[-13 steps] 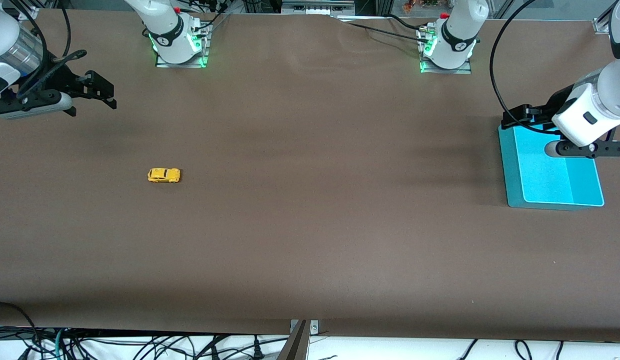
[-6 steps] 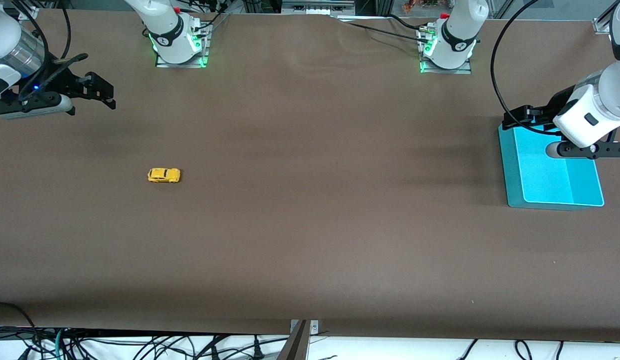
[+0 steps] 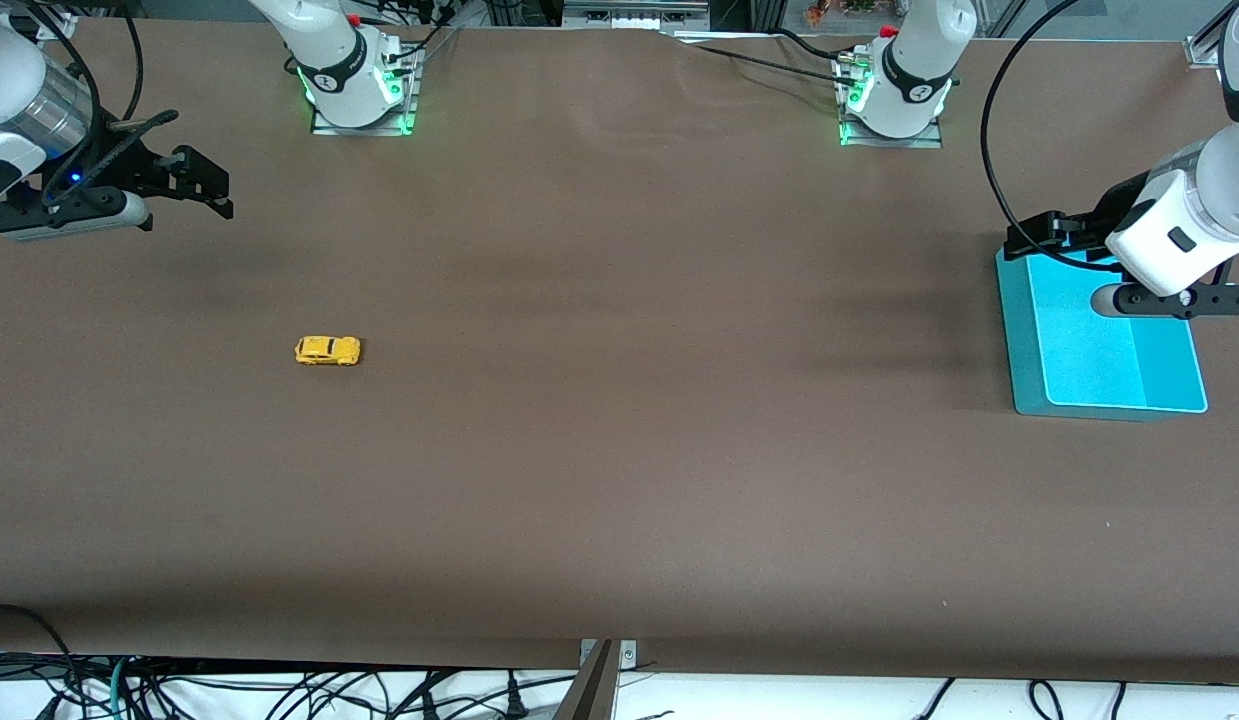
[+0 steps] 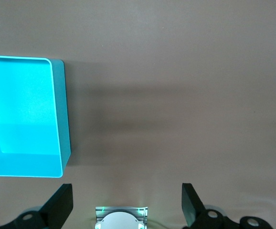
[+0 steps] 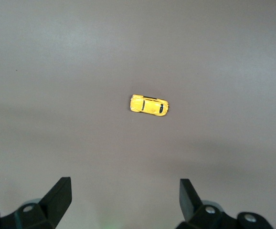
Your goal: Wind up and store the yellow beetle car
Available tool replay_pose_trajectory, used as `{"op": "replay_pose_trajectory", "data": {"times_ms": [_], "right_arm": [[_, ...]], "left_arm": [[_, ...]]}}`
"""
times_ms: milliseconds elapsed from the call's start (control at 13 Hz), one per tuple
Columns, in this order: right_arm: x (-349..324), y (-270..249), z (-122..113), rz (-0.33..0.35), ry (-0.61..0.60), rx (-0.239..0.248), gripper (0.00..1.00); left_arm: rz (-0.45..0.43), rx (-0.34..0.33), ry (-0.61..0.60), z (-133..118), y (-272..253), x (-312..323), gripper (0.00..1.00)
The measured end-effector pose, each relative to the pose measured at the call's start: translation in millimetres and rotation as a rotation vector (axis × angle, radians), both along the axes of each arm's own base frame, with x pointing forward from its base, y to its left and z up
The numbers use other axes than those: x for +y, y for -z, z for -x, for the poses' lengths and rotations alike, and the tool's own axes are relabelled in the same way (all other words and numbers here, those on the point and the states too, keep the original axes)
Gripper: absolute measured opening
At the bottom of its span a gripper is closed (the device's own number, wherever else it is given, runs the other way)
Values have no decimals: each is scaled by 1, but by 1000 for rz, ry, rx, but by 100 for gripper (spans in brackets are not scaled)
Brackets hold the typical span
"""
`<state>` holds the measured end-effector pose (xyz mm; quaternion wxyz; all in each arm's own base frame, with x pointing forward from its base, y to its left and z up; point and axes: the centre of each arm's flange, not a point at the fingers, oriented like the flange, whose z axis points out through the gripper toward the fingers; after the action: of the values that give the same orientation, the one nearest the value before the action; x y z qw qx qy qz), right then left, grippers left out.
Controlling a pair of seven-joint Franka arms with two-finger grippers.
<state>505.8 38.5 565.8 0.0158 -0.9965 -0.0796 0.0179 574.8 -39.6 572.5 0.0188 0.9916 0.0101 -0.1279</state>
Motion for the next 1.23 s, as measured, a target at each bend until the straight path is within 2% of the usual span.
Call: {"op": "replay_pose_trajectory", "data": {"times_ms": [1231], "right_arm": [[0,8,-2,-1,2,16,100]], "left_arm": [[0,0,0,0,0,0,100]]}}
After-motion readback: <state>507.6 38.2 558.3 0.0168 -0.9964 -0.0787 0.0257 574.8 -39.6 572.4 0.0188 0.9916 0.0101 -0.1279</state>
